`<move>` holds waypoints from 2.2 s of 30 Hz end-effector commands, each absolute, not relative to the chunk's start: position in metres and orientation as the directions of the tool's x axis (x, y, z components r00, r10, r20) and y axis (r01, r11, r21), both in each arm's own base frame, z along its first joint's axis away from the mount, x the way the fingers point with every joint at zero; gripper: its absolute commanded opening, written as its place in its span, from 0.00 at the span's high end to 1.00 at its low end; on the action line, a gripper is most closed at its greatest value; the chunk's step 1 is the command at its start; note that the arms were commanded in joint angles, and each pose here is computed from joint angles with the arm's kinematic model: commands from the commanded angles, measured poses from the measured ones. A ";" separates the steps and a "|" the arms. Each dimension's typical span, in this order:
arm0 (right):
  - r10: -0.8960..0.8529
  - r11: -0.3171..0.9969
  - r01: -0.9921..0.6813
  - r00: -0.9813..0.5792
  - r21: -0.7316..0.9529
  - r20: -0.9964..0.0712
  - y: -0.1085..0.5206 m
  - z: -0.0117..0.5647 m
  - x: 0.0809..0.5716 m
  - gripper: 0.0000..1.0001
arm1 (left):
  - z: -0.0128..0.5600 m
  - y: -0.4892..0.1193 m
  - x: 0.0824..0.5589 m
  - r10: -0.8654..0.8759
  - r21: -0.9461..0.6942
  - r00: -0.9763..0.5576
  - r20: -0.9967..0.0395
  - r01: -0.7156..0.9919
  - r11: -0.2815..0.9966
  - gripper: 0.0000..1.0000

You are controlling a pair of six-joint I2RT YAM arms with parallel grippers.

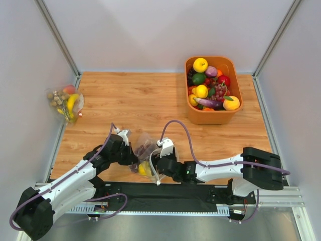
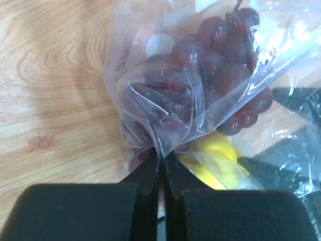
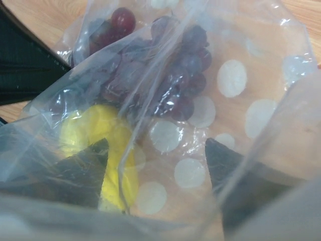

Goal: Open the zip-top bag and remove the fake food

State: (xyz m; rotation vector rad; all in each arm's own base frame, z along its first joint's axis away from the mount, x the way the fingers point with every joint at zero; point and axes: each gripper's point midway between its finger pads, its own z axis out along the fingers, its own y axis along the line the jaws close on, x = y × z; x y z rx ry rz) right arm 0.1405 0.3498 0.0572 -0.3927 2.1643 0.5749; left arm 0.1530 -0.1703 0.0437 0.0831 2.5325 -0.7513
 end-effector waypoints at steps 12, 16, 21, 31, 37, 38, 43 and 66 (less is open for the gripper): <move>-0.013 0.852 -0.420 -0.614 0.313 -0.790 0.365 0.057 0.155 0.20 | 0.038 -0.179 0.135 -0.060 -0.556 -0.906 -0.418 0.203 0.806 1.00; -0.011 0.814 -0.460 -0.623 0.355 -0.782 0.374 0.060 0.147 0.19 | 0.035 -0.179 0.136 -0.061 -0.555 -0.907 -0.417 0.201 0.807 1.00; 0.010 0.790 -0.474 -0.624 0.389 -0.781 0.373 0.070 0.142 0.18 | 0.034 -0.180 0.136 -0.062 -0.557 -0.907 -0.416 0.200 0.806 1.00; -0.047 0.727 -0.549 -0.639 0.412 -0.768 0.392 0.076 0.120 0.15 | 0.036 -0.182 0.139 -0.063 -0.561 -0.906 -0.420 0.204 0.803 1.00; -0.096 0.700 -0.582 -0.650 0.413 -0.754 0.408 0.068 0.105 0.15 | 0.037 -0.184 0.140 -0.058 -0.561 -0.906 -0.420 0.209 0.801 1.00; -0.102 0.699 -0.584 -0.653 0.413 -0.751 0.409 0.066 0.104 0.15 | 0.038 -0.184 0.140 -0.058 -0.562 -0.904 -0.423 0.211 0.799 1.00; -0.140 0.702 -0.594 -0.656 0.393 -0.742 0.411 0.058 0.097 0.15 | 0.037 -0.183 0.140 -0.054 -0.558 -0.905 -0.422 0.212 0.802 1.00; -0.103 0.773 -0.547 -0.609 0.322 -0.787 0.338 0.091 0.103 0.66 | 0.040 -0.177 0.143 -0.044 -0.524 -0.890 -0.453 0.226 0.822 1.00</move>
